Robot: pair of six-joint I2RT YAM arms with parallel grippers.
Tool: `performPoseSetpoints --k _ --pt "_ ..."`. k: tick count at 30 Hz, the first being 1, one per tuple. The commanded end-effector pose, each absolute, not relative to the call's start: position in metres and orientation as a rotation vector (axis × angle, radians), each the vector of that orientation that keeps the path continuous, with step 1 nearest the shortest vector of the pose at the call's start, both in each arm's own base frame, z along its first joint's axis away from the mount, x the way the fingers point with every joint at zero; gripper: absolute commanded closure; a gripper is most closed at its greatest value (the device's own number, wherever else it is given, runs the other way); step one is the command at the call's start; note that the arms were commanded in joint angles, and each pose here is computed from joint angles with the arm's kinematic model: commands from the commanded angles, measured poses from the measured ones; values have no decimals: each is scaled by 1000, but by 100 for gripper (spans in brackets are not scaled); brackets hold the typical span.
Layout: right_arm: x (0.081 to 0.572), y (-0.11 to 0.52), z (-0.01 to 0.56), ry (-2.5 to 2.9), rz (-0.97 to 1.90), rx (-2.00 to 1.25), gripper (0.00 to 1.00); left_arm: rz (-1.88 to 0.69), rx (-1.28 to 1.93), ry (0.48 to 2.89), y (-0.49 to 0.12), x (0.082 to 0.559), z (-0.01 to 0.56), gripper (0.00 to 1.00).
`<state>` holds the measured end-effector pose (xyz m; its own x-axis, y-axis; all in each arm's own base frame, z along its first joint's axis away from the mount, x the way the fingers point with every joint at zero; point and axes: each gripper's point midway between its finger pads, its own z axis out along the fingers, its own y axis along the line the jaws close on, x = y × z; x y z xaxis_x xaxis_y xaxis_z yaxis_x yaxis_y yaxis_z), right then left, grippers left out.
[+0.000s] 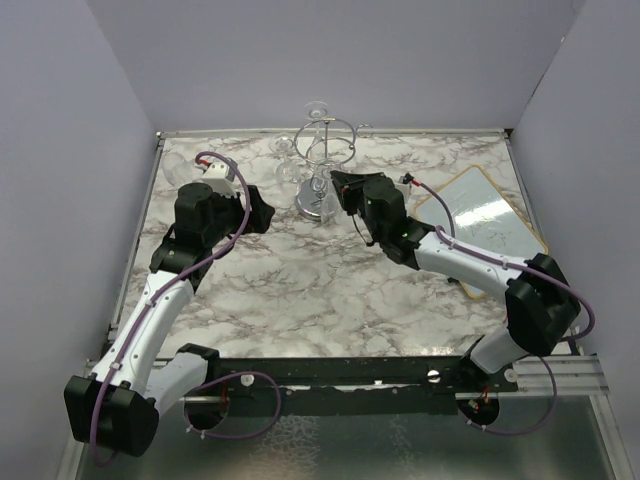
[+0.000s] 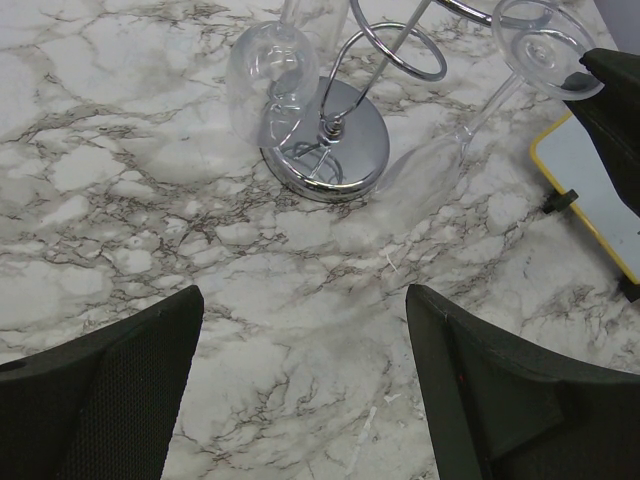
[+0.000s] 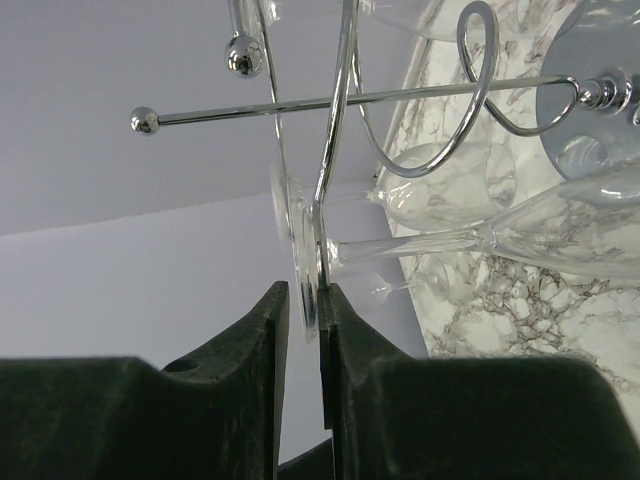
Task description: Take the wine glass off the wine glass rack
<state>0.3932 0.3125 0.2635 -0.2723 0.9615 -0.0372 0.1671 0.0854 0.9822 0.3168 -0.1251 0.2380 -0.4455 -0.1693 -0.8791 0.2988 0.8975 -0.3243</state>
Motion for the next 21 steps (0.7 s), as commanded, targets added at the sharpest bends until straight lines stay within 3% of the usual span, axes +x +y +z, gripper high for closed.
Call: performPoseSetpoints --k 1,9,14,21 --pt "400 312 273 1519 1264 1176 82 -523 105 1943 -124 315 243 16" --pt "403 314 272 1523 1249 1169 82 -523 105 1944 -125 315 243 16" --pt "402 313 277 1508 1260 1157 98 -522 108 1946 -125 315 242 16" --pt "397 310 286 1495 1288 1150 99 -522 108 1956 -126 315 239 16"
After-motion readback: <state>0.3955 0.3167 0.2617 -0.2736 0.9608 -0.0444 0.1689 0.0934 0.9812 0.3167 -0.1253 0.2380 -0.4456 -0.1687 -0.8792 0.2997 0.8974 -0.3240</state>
